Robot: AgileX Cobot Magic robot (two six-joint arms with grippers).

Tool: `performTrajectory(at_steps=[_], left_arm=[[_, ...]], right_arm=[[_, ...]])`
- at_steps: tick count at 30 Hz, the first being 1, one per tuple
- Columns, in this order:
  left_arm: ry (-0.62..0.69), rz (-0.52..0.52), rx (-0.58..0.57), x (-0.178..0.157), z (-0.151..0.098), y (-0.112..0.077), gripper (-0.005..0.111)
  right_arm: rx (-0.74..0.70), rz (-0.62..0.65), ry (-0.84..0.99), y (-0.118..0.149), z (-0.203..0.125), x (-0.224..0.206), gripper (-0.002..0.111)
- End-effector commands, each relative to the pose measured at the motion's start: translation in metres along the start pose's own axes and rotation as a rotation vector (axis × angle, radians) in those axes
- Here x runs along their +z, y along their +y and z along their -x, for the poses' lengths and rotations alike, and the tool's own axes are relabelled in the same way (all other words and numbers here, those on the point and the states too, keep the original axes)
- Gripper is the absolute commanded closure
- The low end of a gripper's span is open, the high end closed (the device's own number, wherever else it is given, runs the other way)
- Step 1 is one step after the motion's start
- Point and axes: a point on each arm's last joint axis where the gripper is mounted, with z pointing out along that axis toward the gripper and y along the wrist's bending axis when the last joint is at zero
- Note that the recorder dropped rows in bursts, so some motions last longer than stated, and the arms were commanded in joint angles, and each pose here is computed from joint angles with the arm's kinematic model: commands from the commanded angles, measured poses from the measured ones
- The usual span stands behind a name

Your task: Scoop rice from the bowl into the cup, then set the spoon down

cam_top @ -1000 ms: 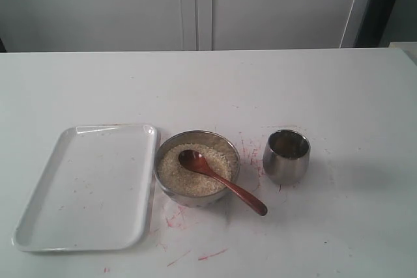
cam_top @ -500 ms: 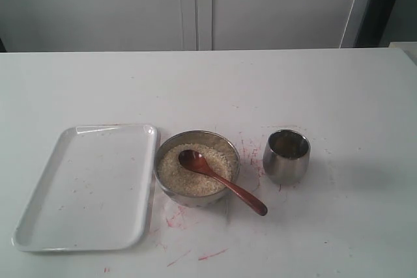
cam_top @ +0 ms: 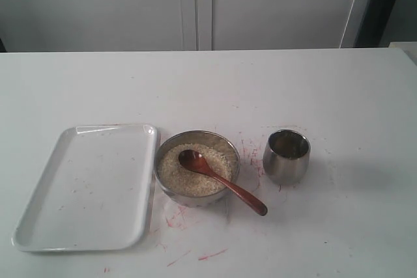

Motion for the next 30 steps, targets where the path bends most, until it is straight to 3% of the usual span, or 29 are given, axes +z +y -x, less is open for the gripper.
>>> performTrajectory(at_steps=[1,5,11,16,20,30], left_arm=[[-0.005,0.002,-0.005,0.000,0.001,0.000,0.092],[-0.005,0.002,-0.005,0.000,0.001,0.000,0.092],[-0.005,0.002,-0.005,0.000,0.001,0.000,0.092],[-0.005,0.002,-0.005,0.000,0.001,0.000,0.092],[-0.005,0.002,-0.005,0.000,0.001,0.000,0.092],[-0.005,0.002,-0.005,0.000,0.001,0.000,0.092]], right_arm=[[-0.040,0.005,0.027,0.004,0.014,0.028,0.108],[-0.070,0.044,0.108,0.004,0.012,0.058,0.108],[0.018,0.124,0.292,0.000,-0.013,0.107,0.108],[0.034,0.325,0.536,0.008,-0.046,0.137,0.108],[0.092,0.433,0.741,0.009,-0.075,0.154,0.108],[0.292,0.511,1.033,-0.002,-0.134,0.170,0.108]])
